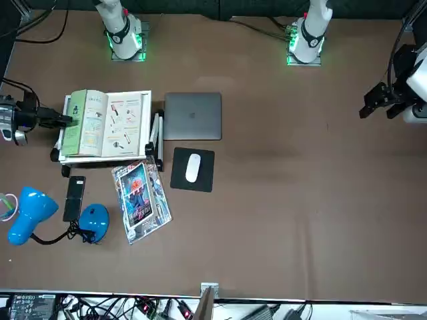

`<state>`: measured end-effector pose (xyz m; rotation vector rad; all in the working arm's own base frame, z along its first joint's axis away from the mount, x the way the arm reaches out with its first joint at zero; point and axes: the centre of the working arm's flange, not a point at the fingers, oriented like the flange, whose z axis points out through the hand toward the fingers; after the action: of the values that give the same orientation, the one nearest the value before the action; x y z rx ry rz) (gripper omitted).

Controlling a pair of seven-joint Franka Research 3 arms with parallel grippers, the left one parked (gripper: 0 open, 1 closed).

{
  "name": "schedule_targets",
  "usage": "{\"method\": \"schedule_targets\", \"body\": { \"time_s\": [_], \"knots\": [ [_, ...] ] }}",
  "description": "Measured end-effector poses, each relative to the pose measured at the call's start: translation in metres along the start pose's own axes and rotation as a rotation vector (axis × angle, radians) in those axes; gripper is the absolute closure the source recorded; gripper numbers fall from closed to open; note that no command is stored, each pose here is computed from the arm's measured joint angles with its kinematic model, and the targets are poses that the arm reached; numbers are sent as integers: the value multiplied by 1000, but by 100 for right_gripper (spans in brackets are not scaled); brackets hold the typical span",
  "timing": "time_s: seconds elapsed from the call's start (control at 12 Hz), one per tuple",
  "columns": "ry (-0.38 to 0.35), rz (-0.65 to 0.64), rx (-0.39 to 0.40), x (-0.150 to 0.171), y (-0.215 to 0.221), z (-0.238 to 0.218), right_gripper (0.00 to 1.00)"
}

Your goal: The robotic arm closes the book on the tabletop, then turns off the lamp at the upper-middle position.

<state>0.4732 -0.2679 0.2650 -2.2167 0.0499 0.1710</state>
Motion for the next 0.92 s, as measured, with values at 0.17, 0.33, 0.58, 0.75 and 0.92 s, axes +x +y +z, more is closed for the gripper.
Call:
{"method": "schedule_targets", "body": {
  "time_s": [0.17, 0.33, 0.58, 0.75, 0.92],
  "knots": [
    [-13, -2, 12, -1, -2, 2, 0],
    [-25, -4, 23, -1, -4, 5, 0],
    [-42, -11, 37, -1, -8, 7, 0],
    [-50, -17, 46, -1, -12, 7, 0],
    [-49, -24, 44, -1, -18, 3, 0]
  ]
}}
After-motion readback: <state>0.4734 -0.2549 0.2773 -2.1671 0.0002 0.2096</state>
